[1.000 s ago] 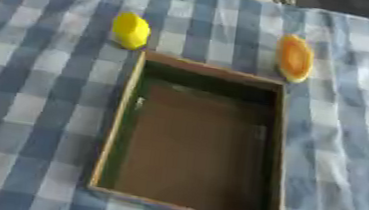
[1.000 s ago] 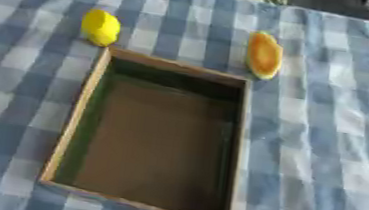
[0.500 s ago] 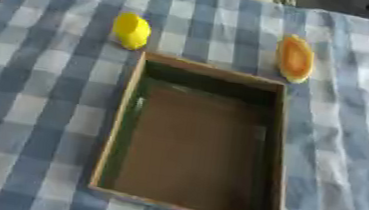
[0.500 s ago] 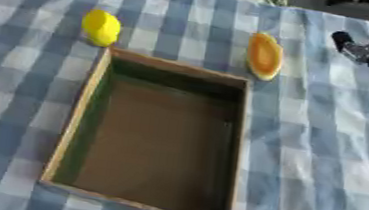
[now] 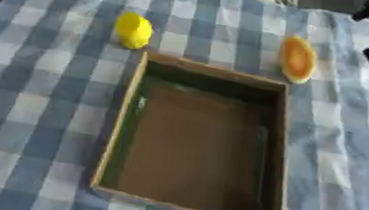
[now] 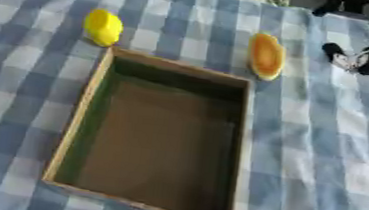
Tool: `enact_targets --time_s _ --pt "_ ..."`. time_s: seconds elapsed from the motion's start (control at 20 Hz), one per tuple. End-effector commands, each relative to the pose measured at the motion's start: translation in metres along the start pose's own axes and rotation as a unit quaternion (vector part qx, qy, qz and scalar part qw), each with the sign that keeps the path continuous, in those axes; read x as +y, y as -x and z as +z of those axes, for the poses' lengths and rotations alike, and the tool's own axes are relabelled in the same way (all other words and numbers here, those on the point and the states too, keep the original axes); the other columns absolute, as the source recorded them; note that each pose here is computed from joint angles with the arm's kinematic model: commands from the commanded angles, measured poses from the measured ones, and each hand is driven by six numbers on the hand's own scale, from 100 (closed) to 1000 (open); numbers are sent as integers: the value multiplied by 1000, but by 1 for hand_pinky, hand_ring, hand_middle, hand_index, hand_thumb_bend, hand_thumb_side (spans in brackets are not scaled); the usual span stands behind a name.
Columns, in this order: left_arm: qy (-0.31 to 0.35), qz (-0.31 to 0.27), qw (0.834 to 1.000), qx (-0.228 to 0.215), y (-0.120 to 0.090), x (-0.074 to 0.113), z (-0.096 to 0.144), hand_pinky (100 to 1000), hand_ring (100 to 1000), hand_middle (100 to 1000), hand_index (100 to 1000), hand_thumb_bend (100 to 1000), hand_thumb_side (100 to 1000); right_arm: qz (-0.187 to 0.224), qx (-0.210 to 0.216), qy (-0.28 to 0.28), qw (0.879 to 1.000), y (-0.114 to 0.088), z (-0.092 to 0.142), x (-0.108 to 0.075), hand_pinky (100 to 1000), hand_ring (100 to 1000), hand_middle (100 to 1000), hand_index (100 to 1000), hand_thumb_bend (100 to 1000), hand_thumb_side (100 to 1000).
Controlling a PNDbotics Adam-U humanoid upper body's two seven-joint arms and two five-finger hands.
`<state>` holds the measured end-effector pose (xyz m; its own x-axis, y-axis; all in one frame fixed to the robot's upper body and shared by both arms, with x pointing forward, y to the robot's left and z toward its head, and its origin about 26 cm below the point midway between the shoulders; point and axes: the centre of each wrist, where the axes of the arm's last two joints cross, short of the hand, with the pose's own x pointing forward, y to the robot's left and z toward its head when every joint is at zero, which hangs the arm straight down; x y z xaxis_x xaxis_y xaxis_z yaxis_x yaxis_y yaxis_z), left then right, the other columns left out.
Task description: Pick up objects on the table and place them in the box.
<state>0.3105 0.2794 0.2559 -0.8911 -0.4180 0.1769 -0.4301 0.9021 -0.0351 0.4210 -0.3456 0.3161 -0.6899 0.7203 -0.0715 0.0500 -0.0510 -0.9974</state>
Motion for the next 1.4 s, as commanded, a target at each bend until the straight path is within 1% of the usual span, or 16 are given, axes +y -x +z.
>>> enact_targets --time_s 0.05,0.1,0.15,0.2,0.25,0.45,0.65,0.8,0.9,1.2,1.3,1.4 --pt "6 2 1000 -21 -5 2 -10 787 794 773 877 155 320 -4 -2 -9 1000 3 -6 -8 914 1000 836 926 100 350" --pt "6 3 1000 -20 -5 1 -10 787 794 773 877 154 320 -10 -2 -14 1000 4 -10 -7 919 1000 825 933 100 340" --pt "7 4 1000 -20 -5 1 -10 787 794 773 877 154 320 -16 1 -19 1000 4 -15 -5 921 1000 821 933 100 354" --pt "7 6 1000 -20 -5 1 -10 787 794 773 876 154 321 -20 4 -25 999 5 -19 -3 923 1000 812 931 100 403" --pt "6 6 1000 -20 -5 0 -10 787 795 773 876 154 321 -23 9 -29 999 6 -23 -1 923 1000 808 932 100 419" --pt "6 10 1000 -21 -6 -1 -10 787 795 773 876 151 322 -20 23 -35 999 8 -35 5 928 1000 806 943 100 512" --pt "6 14 1000 -22 -6 -3 -12 787 795 773 876 153 321 -14 41 -36 998 12 -42 11 934 1000 806 953 100 546" --pt "5 17 1000 -23 -7 -4 -12 787 795 773 876 150 323 -14 56 -35 998 16 -45 16 937 1000 805 965 100 604" --pt "6 20 1000 -24 -7 -4 -12 787 795 773 875 150 323 -11 68 -34 997 19 -45 18 940 1000 810 968 100 605" --pt "8 26 999 -25 -8 -7 -13 787 796 774 875 147 326 1 104 -21 994 25 -46 22 952 1000 833 975 100 567" --pt "9 27 999 -25 -8 -7 -14 786 796 774 874 144 329 1 111 -15 994 26 -45 24 955 1000 833 978 100 576" --pt "10 28 999 -24 -8 -7 -13 786 796 774 874 140 331 -4 111 -16 994 27 -45 25 959 1000 835 981 100 614"
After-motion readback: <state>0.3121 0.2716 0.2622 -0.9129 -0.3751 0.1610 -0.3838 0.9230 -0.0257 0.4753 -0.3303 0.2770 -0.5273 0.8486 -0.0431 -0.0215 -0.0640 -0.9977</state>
